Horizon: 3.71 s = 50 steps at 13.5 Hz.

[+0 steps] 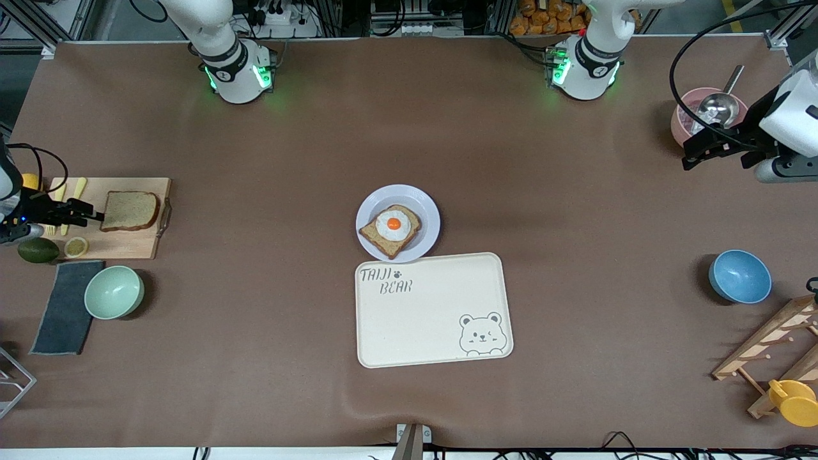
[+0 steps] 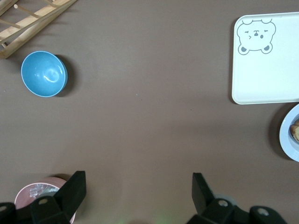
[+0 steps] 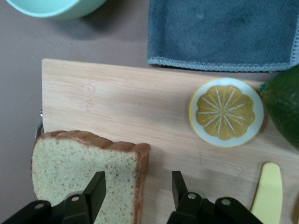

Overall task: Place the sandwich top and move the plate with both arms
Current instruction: 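Lower the right gripper and grasp the bread slice by its edge, then lift the bread slice and carry it over the white plate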

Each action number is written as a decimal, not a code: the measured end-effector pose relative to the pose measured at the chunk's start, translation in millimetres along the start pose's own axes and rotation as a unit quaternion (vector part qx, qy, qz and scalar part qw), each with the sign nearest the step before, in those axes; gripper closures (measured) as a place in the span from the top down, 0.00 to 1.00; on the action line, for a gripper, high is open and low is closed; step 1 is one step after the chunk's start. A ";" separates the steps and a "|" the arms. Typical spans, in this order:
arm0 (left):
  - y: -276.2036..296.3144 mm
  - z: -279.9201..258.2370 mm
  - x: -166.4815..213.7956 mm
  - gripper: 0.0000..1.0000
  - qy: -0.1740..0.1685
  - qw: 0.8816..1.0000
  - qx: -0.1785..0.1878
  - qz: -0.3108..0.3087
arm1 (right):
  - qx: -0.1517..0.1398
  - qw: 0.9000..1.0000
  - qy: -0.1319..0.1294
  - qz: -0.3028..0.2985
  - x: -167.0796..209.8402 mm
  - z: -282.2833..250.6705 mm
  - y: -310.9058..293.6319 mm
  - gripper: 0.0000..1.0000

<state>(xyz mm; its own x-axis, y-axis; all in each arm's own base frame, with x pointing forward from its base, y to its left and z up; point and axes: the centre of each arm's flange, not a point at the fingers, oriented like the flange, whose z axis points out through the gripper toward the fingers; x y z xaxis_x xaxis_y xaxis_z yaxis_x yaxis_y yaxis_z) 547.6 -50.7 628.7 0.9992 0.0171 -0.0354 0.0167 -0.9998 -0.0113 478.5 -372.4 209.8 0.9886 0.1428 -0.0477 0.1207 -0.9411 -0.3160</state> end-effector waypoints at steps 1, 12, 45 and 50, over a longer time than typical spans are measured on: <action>0.0 0.0 0.0 1.00 0.000 1.000 0.000 0.000 | 0.002 1.000 -0.001 0.000 -0.6 1.6 -0.5 0.65; -0.3 0.7 0.4 1.00 -0.001 1.000 0.000 0.000 | 0.028 1.000 0.001 0.013 -6.1 20.3 -6.7 0.53; -5.7 -7.0 5.5 1.00 0.014 1.000 -0.002 -0.005 | 0.179 0.978 -0.078 0.069 135.5 -4.9 -287.2 0.07; -5.5 -7.1 5.5 1.00 0.014 1.000 -0.002 -0.005 | 0.197 0.973 -0.083 0.083 159.2 33.6 -393.4 0.07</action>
<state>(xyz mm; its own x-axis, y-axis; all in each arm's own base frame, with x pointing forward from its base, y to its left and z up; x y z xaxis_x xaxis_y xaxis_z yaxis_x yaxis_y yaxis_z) 553.2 -45.2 635.7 0.9996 0.0259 -0.0066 0.0259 -0.9996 -0.0068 585.4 30.9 294.6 0.9592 0.0769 -0.2719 -0.1163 -0.7696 -0.6278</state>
